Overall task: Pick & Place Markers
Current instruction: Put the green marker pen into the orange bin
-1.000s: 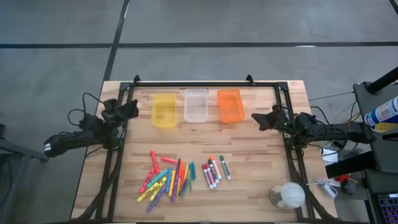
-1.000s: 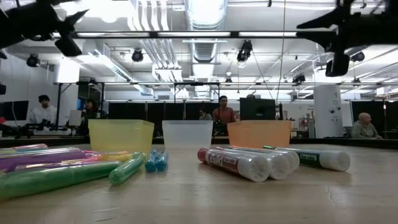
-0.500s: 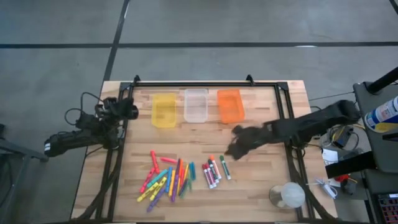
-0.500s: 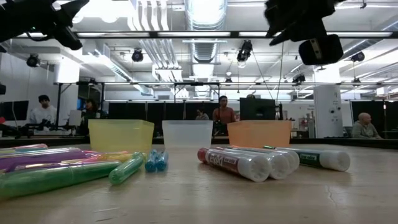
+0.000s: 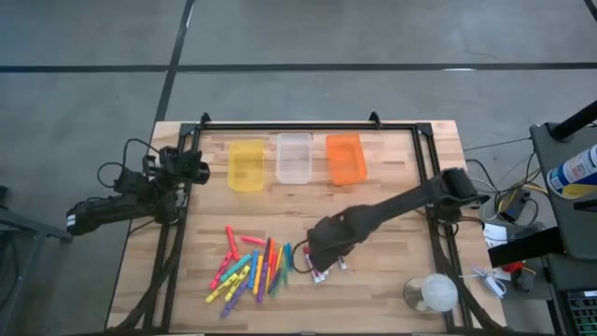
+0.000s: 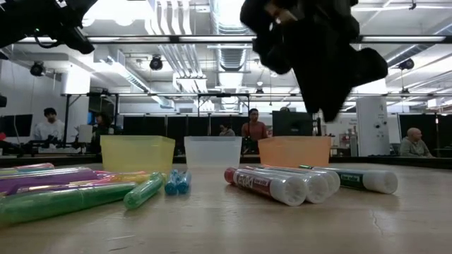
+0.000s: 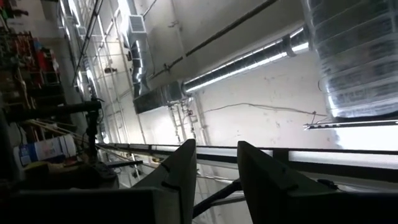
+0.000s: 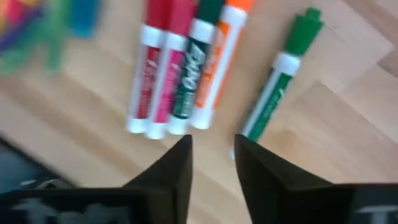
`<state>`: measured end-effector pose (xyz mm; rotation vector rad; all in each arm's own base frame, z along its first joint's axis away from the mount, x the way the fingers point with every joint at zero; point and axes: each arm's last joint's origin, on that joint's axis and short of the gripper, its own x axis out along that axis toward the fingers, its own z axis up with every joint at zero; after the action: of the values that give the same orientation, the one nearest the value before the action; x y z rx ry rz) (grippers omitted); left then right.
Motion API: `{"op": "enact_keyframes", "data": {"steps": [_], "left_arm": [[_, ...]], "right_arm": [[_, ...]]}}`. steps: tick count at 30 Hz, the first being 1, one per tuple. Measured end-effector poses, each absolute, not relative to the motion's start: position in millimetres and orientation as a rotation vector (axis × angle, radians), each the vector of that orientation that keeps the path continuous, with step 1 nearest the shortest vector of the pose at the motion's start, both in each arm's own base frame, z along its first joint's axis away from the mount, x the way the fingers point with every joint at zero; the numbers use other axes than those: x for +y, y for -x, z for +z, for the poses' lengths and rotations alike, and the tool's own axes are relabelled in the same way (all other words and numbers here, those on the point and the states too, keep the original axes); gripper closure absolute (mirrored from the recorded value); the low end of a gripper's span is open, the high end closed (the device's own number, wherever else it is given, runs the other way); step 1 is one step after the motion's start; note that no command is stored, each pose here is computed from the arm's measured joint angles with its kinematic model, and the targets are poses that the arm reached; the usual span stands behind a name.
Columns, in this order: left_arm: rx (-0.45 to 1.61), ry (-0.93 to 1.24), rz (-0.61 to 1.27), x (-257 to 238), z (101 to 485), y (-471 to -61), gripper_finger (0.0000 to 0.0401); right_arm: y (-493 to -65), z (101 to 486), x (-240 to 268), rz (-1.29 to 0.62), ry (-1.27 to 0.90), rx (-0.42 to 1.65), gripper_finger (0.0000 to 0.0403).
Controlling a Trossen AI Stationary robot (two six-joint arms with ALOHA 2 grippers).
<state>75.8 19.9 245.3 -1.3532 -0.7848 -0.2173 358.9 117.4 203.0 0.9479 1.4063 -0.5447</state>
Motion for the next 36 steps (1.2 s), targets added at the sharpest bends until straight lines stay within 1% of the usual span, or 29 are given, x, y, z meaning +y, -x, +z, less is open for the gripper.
{"op": "enact_keyframes", "data": {"steps": [3,6,10,14,21,31,36], "left_arm": [[-0.774,1.356,-0.23,19.5,245.3,-75.9,0.0289],[-0.752,1.386,-0.267,18.7,245.4,-76.1,0.0289],[-0.726,1.405,-0.303,17.8,245.6,-76.3,0.0289],[-0.72,1.405,-0.31,17.6,245.6,-76.3,0.0289],[-0.722,1.404,-0.314,17.5,246.0,-76.0,0.0289],[-0.724,1.419,-0.324,17.4,246.2,-75.8,0.0289],[-0.723,1.421,-0.325,17.4,246.2,-75.8,0.0289]], "right_arm": [[-364.2,188.7,119.2,-0.624,-0.935,1.498,0.0249],[-368.3,183.5,119.3,-0.645,-0.925,1.517,0.0221],[-369.1,181.3,117.0,-0.681,-0.926,1.51,0.0203],[-364.9,174.5,113.8,-0.731,-0.886,1.502,0.0208],[-361.4,160.9,108.5,-0.754,-0.891,1.494,0.022],[-361.4,148.7,106.7,-0.735,-0.926,1.471,0.0235],[-359.4,139.9,102.8,-0.719,-0.954,1.479,0.0254]]}}
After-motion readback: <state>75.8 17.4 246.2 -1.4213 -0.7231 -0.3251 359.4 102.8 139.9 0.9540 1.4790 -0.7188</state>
